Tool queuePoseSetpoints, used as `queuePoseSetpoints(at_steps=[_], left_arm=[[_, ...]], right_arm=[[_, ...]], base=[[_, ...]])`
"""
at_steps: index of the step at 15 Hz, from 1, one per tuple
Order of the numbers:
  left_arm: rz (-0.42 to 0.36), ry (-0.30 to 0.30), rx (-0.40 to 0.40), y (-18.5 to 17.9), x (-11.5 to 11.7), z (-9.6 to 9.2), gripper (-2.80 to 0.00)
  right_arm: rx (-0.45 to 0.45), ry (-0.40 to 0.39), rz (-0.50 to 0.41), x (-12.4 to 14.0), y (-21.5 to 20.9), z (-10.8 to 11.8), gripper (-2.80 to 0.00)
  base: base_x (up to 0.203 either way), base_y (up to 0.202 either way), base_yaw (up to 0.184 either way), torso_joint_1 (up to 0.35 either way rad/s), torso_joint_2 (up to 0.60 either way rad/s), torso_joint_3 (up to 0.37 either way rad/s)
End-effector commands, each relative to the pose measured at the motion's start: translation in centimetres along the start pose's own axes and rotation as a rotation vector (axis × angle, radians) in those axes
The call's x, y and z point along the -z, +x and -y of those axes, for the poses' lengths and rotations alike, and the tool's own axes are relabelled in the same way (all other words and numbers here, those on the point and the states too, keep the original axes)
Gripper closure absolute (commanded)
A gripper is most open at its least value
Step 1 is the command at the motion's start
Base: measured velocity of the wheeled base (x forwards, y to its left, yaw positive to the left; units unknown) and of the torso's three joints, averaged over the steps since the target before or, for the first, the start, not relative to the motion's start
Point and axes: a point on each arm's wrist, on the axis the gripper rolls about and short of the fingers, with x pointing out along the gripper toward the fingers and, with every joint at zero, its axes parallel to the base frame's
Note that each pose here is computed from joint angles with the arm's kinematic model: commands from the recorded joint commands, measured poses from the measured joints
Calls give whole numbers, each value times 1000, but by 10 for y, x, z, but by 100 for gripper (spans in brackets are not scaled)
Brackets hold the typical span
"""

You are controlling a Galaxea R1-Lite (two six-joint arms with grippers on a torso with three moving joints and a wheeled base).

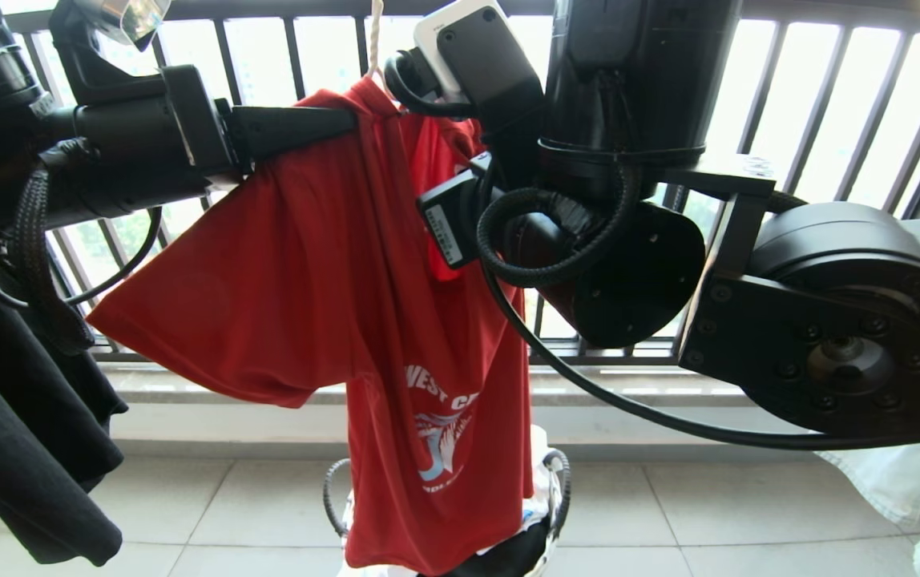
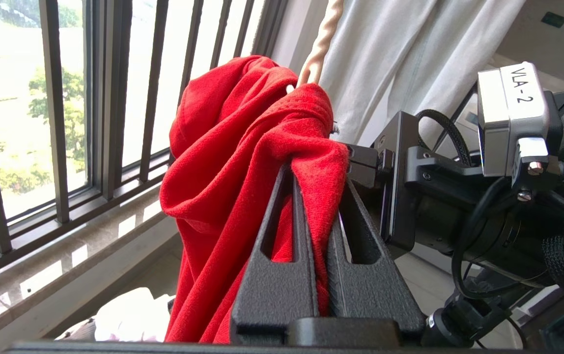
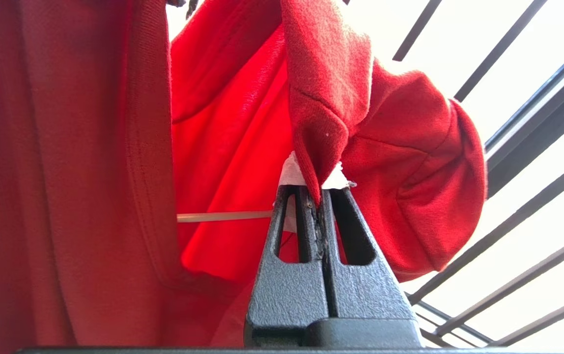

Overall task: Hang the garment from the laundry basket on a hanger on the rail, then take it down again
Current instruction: Hang the clothes on the clothes rack

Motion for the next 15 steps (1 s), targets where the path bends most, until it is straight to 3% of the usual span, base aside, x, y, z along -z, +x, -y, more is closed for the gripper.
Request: queuePoseSetpoints(at_steps=[1, 11, 15], left_arm=[[-2, -2, 4, 1, 1, -1, 0], [-20, -21, 0, 8, 7, -12, 0], [-38, -29, 31, 14, 13, -6, 0]], right_arm=[[11, 13, 17, -6, -5, 7, 0], [43, 61, 102, -37, -14, 27, 0], [50, 38, 109, -44, -4, 22, 0]], base=[[0, 0, 0, 0, 0, 0], [0, 0, 0, 0, 0, 0], [0, 0, 0, 0, 0, 0]])
